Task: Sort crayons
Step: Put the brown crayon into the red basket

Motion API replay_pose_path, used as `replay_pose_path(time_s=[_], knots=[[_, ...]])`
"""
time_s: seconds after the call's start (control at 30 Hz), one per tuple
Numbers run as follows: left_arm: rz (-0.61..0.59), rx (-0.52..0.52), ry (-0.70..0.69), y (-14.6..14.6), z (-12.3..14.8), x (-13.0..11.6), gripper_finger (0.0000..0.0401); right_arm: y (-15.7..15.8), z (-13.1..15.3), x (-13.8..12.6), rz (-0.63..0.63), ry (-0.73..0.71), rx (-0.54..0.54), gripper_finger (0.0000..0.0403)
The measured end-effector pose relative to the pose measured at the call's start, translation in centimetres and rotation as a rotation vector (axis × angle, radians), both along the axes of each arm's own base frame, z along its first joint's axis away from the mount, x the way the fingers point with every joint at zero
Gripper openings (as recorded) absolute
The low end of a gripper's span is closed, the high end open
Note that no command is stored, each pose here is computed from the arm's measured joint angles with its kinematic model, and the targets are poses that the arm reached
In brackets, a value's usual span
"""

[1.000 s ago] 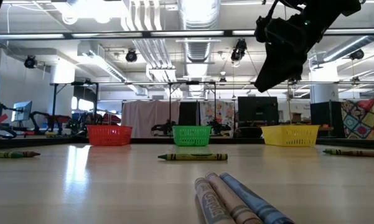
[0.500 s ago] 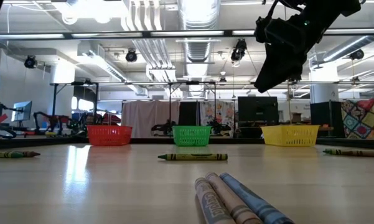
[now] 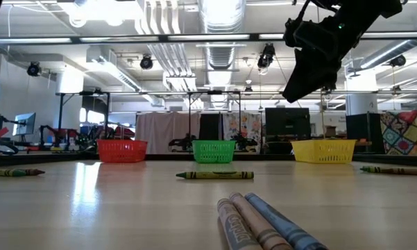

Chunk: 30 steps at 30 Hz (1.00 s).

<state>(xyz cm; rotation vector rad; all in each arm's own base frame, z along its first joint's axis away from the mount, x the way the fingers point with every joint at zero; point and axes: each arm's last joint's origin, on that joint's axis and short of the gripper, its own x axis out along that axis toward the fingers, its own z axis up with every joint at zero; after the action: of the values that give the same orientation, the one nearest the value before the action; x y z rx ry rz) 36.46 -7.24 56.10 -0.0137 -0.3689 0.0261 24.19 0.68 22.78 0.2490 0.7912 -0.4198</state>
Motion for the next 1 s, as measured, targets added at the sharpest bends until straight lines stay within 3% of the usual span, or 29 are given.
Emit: replay_pose_path(time_s=[0.27,0.57,0.77,1.0], knots=[[0.000,0.011,0.049,-0.1,-0.7,0.5,0.0068,0.0,0.0,0.0,0.000,0.000,0.000,0.0180],[0.010,0.112,0.545,0.2,-5.7,1.0,0.0068,0.0,0.0,0.0,0.000,0.002,0.000,0.0180],[0.018,0.093,0.872,0.0,-11.1,1.8,0.0068,0.0,0.0,0.0,0.000,0.002,0.000,0.0180],[0.167,0.082,1.154,-0.1,-22.2,3.6,0.0068,0.0,0.0,0.0,-0.008,0.003,0.007,0.0180]])
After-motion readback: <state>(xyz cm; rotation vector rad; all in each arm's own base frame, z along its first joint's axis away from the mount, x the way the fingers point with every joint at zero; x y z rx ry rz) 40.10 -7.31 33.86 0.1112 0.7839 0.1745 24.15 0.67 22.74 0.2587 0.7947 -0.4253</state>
